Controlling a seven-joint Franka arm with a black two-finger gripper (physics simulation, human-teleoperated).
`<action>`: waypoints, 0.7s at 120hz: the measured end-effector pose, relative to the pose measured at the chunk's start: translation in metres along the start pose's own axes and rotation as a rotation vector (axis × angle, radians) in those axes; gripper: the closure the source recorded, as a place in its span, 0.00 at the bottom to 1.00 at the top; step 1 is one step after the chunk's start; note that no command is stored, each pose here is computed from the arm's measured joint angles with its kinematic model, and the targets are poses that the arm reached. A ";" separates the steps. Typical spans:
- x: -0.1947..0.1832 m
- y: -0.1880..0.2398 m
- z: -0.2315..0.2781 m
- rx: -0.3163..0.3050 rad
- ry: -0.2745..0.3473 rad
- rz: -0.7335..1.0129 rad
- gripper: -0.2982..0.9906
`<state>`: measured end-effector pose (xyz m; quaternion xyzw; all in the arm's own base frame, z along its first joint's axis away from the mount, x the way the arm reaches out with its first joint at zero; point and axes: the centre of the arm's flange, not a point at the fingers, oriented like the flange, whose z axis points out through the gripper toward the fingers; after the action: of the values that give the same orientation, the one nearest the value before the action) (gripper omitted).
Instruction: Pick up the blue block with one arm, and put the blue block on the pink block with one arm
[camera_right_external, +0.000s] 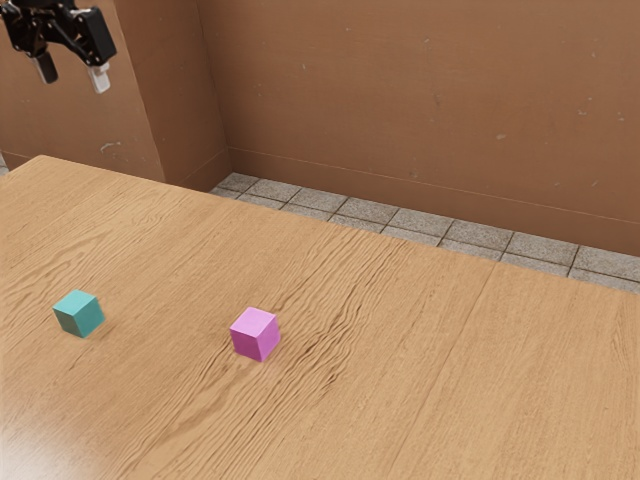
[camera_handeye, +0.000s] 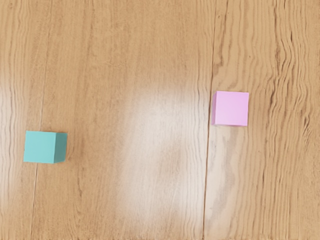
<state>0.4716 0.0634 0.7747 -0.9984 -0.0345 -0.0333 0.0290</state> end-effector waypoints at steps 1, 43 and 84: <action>0.000 0.000 0.000 -0.001 -0.001 0.001 0.23; -0.051 -0.072 0.129 -0.037 -0.174 -0.131 0.23; -0.065 -0.154 0.205 0.070 -0.215 -0.232 0.23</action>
<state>0.4092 0.2250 0.5748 -0.9839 -0.1538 0.0717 0.0557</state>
